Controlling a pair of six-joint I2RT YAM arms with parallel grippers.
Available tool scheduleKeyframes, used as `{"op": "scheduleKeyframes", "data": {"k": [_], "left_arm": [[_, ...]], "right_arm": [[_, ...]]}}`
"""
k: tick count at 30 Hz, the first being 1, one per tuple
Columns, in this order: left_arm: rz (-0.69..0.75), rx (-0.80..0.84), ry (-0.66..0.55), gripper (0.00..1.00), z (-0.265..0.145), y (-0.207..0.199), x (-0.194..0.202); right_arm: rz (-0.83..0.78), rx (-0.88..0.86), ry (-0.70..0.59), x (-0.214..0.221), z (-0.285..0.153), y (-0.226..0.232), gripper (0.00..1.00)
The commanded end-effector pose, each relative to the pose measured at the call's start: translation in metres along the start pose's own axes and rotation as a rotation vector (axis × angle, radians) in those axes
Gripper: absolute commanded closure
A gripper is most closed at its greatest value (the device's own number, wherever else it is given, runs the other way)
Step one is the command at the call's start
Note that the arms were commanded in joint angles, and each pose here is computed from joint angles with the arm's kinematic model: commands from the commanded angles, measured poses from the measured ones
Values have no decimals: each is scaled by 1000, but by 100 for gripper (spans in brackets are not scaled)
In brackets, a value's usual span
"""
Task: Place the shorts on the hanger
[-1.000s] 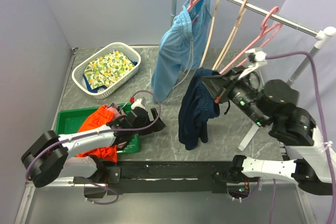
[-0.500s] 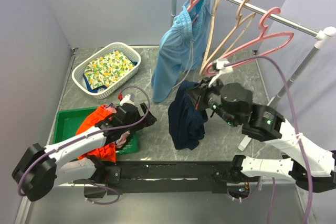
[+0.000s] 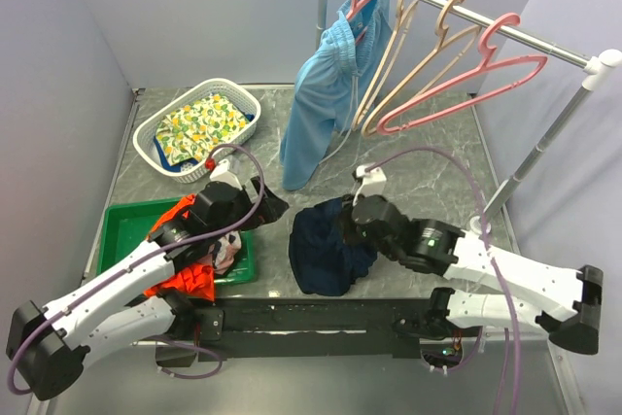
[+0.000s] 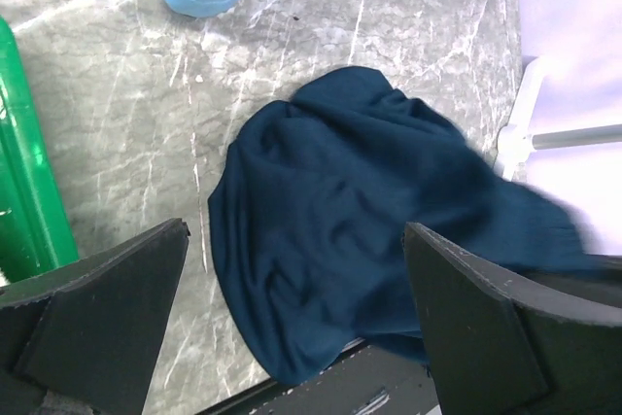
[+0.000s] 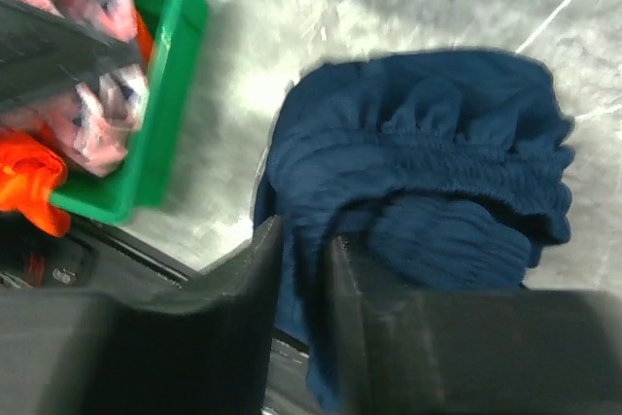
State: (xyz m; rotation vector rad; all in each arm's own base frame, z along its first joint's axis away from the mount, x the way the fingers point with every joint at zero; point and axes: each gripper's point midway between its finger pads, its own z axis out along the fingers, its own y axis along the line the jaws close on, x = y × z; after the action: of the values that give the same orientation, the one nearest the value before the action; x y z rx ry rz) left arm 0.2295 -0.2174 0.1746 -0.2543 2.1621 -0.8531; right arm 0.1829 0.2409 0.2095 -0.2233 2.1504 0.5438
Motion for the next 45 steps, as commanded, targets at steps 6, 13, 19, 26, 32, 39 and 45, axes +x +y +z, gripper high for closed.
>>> {"op": "scheduleKeyframes", "data": {"k": [6,13,19,26,32,39,45], "left_arm": [[88,47,42,8,-4,-15,-1],[216,106,158,22,1,-55,41],[236,171,242,35,-11,-91,97],[292,81,312,24,-4,-110,162],[337,68,364,28,10,-123,203],[420,-26,362,33,35,-111,224],[395,-157,216,52,44,-80,191]], "right_arm": [[-55,133,-1,30,11,8,7],[107,234,-25,47,0,-43,6],[289,336,-53,51,10,-97,13],[453,372,-107,49,18,-134,15],[553,326,-86,69,43,-149,17],[574,267,-92,71,68,-145,25],[587,281,-88,75,76,-148,56]]}}
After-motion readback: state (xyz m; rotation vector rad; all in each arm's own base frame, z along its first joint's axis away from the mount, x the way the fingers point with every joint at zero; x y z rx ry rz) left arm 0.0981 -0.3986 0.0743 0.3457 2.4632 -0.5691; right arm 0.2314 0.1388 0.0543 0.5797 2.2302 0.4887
